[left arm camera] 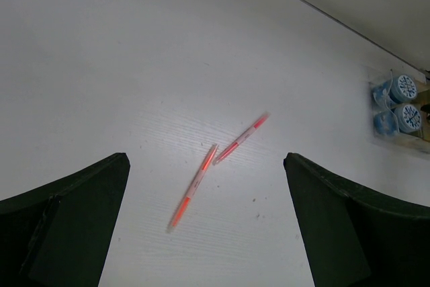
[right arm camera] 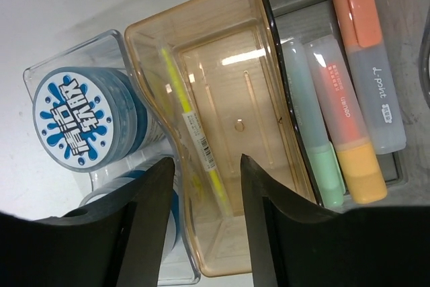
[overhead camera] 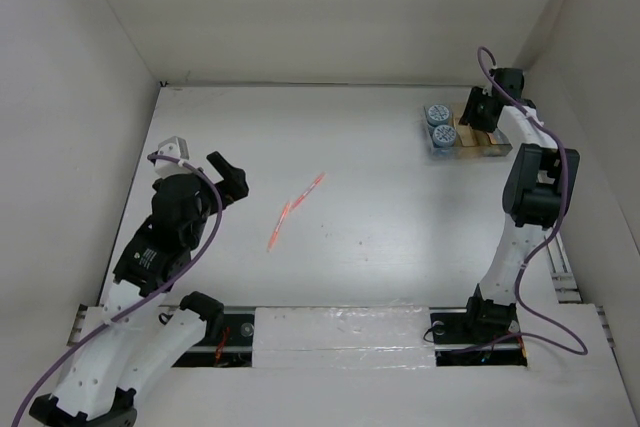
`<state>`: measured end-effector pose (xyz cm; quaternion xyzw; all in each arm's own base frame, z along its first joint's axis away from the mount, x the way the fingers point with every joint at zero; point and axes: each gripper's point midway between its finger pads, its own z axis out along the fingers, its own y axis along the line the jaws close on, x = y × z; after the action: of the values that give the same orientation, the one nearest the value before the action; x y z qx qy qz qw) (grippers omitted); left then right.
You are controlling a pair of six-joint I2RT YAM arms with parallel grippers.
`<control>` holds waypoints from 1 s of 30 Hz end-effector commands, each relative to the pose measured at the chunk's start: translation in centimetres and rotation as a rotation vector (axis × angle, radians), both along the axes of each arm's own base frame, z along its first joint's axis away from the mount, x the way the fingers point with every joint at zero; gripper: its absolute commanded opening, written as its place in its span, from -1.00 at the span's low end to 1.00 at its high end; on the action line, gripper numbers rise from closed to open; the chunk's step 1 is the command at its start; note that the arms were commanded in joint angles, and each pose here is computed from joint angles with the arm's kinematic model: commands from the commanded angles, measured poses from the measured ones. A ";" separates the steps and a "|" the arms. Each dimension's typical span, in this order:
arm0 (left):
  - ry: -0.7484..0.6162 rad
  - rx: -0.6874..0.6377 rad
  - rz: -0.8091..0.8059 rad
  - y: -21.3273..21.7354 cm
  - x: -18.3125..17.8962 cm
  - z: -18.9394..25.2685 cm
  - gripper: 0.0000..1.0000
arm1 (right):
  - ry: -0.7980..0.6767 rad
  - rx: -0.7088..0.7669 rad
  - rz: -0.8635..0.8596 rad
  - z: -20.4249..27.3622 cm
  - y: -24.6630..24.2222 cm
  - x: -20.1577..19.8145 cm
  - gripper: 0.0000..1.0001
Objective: Sort the stationery into containers
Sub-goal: Place the pen in the storage box, then pick up the pen from the center of the board.
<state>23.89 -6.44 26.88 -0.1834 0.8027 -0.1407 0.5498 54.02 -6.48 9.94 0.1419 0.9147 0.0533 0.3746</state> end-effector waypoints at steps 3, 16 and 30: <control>-0.044 -0.009 -0.012 -0.1 0.1 1.2 1.00 | -0.107 -0.035 0.000 5.1 0.6 0.3 0.04; -0.047 -0.011 0.013 0.3 -0.1 1.3 1.00 | -0.139 -0.104 0.220 8.8 12.0 -0.4 0.13; -0.053 -0.030 0.102 1.8 -0.5 1.3 1.00 | -0.116 0.062 0.045 5.7 35.5 -13.4 0.17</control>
<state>23.19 -4.82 27.73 -0.2177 0.7825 -0.1295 0.5687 40.20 28.50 16.64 0.0142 0.9020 0.0918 0.4216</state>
